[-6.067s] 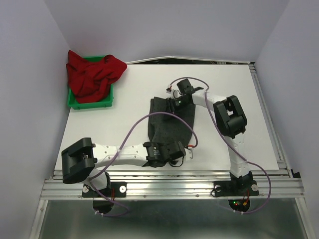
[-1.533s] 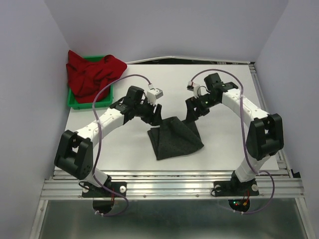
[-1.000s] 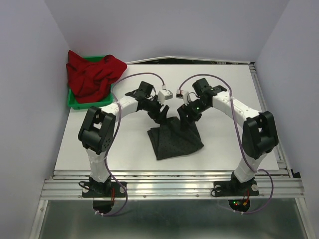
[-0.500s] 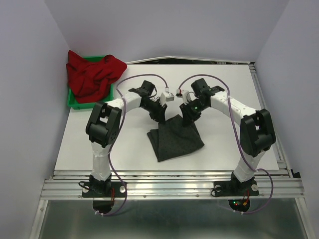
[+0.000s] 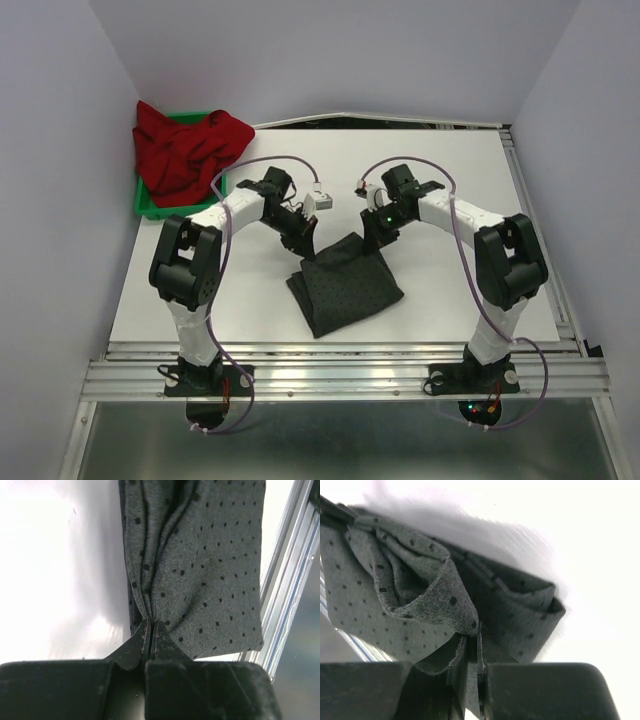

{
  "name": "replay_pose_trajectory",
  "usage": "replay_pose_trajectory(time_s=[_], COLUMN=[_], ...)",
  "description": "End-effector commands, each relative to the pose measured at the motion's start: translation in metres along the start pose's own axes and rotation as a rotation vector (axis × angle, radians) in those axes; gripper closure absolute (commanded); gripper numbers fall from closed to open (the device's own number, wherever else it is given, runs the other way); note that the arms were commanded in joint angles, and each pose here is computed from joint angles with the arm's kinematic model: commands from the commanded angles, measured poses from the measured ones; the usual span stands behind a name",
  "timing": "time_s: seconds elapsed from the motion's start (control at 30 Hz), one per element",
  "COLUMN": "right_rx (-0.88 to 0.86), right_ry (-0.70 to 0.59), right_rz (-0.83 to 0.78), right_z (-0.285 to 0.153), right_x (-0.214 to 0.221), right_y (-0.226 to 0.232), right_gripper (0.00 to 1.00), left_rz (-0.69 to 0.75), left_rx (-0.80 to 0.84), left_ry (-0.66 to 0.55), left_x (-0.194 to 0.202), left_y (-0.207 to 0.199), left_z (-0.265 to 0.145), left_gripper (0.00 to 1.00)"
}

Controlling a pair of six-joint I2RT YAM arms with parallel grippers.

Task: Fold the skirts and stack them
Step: Fold the skirt

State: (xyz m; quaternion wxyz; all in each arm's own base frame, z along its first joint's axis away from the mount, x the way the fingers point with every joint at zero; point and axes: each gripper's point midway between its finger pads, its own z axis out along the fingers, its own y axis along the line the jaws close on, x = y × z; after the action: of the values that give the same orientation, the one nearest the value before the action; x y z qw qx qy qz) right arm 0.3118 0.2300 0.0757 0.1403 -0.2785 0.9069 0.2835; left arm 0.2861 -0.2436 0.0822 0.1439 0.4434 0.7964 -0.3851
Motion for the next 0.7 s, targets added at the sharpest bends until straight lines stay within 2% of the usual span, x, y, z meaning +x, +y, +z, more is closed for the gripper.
replay_pose_trajectory(time_s=[0.0, 0.2, 0.33, 0.37, 0.4, 0.47, 0.5, 0.53, 0.57, 0.6, 0.67], right_rx=[0.068, 0.12, 0.162, 0.171, 0.184, 0.232, 0.241, 0.244, 0.226, 0.211, 0.171], right_ry=[0.018, 0.055, 0.065, 0.057, 0.051, 0.049, 0.045, 0.049, 0.056, 0.041, 0.02], right_rz=[0.069, 0.116, 0.134, 0.133, 0.135, 0.172, 0.187, 0.195, 0.209, 0.204, 0.205], right_z=[0.026, 0.052, 0.056, 0.056, 0.054, 0.053, 0.052, 0.051, 0.05, 0.044, 0.036], right_x=[0.007, 0.015, 0.021, 0.02, 0.018, 0.018, 0.018, 0.019, 0.021, 0.018, 0.016], right_y=[-0.029, -0.052, -0.061, -0.063, -0.064, -0.071, -0.071, -0.071, -0.066, -0.06, -0.047], right_gripper=[0.99, 0.99, 0.99, 0.99, 0.99, 0.99, 0.99, 0.95, 0.87, 0.62, 0.36], left_rz=[-0.111, -0.174, -0.165, -0.156, -0.132, -0.107, -0.071, -0.053, -0.007, 0.017, 0.06], left_rx=[-0.006, -0.136, -0.264, -0.282, -0.316, -0.393, -0.427, -0.454, -0.483, -0.497, -0.491], left_ry=[0.097, 0.164, 0.154, 0.144, 0.115, 0.099, 0.062, 0.041, -0.011, -0.04, -0.103], left_x=[0.043, 0.076, 0.067, 0.061, 0.045, 0.027, 0.004, -0.008, -0.032, -0.043, -0.063], left_y=[-0.009, 0.023, 0.052, 0.056, 0.064, 0.078, 0.083, 0.086, 0.083, 0.079, 0.065], left_z=[0.001, 0.014, 0.007, 0.005, 0.0, -0.01, -0.023, -0.032, -0.05, -0.059, -0.073], left_gripper=[1.0, 1.0, 0.98, 0.95, 0.84, 0.7, 0.64, 0.56, 0.53, 0.51, 0.5])
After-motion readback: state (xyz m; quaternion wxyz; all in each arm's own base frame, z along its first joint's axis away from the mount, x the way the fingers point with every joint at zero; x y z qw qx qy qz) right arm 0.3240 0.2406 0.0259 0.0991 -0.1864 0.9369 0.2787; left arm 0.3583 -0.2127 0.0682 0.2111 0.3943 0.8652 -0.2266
